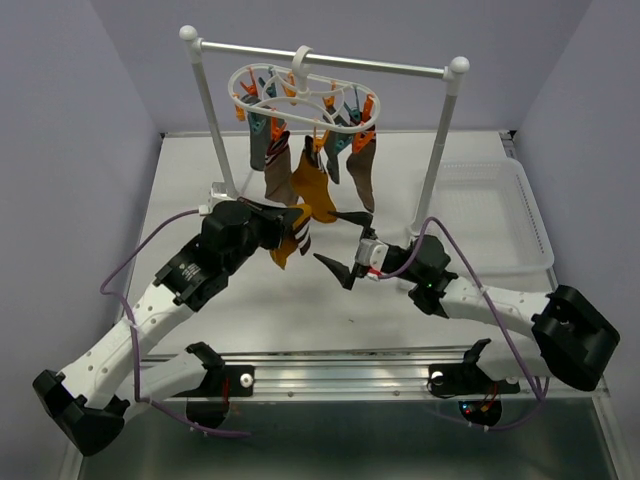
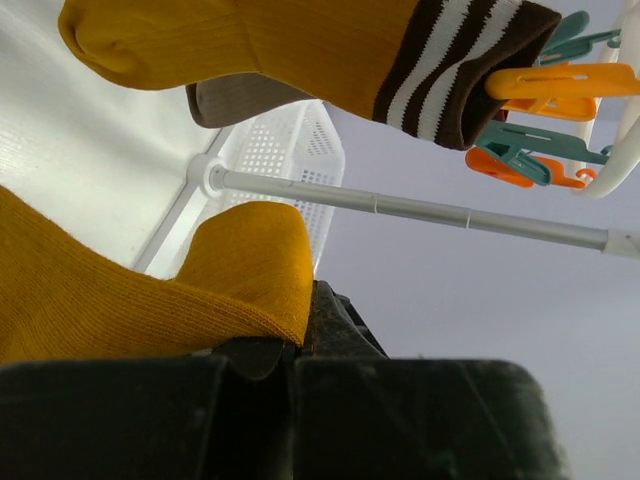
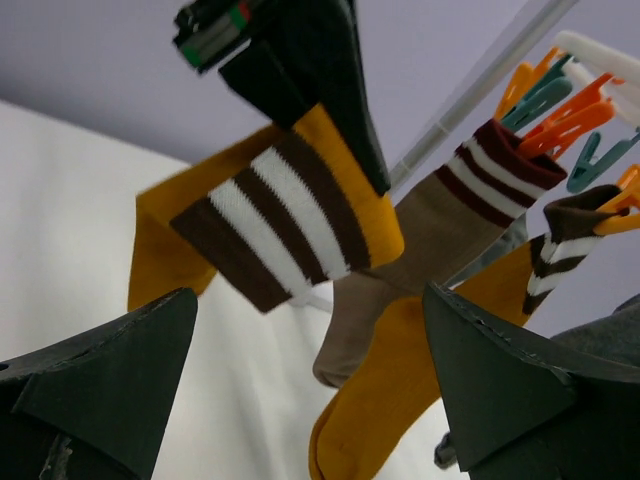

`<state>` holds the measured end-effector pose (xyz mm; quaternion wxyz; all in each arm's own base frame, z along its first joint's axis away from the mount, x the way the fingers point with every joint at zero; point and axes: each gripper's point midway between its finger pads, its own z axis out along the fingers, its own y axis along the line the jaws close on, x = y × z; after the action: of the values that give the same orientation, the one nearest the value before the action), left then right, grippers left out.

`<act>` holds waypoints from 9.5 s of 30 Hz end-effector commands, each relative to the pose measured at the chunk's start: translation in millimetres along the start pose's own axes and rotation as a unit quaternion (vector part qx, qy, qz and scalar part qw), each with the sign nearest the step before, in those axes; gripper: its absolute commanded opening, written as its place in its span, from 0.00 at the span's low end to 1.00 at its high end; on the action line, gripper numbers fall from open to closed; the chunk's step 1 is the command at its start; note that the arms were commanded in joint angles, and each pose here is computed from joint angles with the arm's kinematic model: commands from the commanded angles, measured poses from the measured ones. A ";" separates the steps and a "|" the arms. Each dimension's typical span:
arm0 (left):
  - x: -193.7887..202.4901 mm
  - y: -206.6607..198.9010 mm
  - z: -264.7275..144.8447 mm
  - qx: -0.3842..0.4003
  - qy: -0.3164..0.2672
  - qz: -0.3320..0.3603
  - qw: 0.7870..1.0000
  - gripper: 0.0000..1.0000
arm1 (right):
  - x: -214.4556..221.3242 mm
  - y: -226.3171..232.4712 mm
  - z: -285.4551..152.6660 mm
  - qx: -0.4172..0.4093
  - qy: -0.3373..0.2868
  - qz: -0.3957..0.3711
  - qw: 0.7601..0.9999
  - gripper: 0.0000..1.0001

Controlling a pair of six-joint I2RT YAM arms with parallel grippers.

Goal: Clip the socks to the hanger

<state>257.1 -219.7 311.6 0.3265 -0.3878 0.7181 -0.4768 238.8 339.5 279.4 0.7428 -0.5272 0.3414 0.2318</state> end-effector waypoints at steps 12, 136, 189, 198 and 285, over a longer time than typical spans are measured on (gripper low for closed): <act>-12.0 -21.3 -14.2 0.052 -0.021 -0.058 0.997 0.00 | -52.5 -24.1 13.5 0.183 -0.138 0.067 0.971 0.99; 21.3 -28.7 -3.8 0.298 -0.054 0.771 0.561 0.00 | -30.6 -53.5 11.6 -0.132 0.395 0.163 0.895 0.60; 71.7 38.6 -6.1 0.247 0.169 0.551 0.779 0.00 | -70.0 -63.2 23.1 -0.112 0.238 0.085 0.961 0.65; 72.0 27.5 -20.6 0.280 0.157 0.555 0.768 0.00 | -58.3 -54.1 26.8 -0.130 0.254 0.098 0.953 0.39; 36.4 -17.5 25.4 0.237 0.026 0.589 0.772 0.00 | 2.2 -233.7 -37.5 0.590 0.035 0.336 0.733 1.00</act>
<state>260.8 -263.5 278.0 0.5661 0.2183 0.7172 -0.3426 400.5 237.3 381.3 0.7383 0.1017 0.6395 0.1888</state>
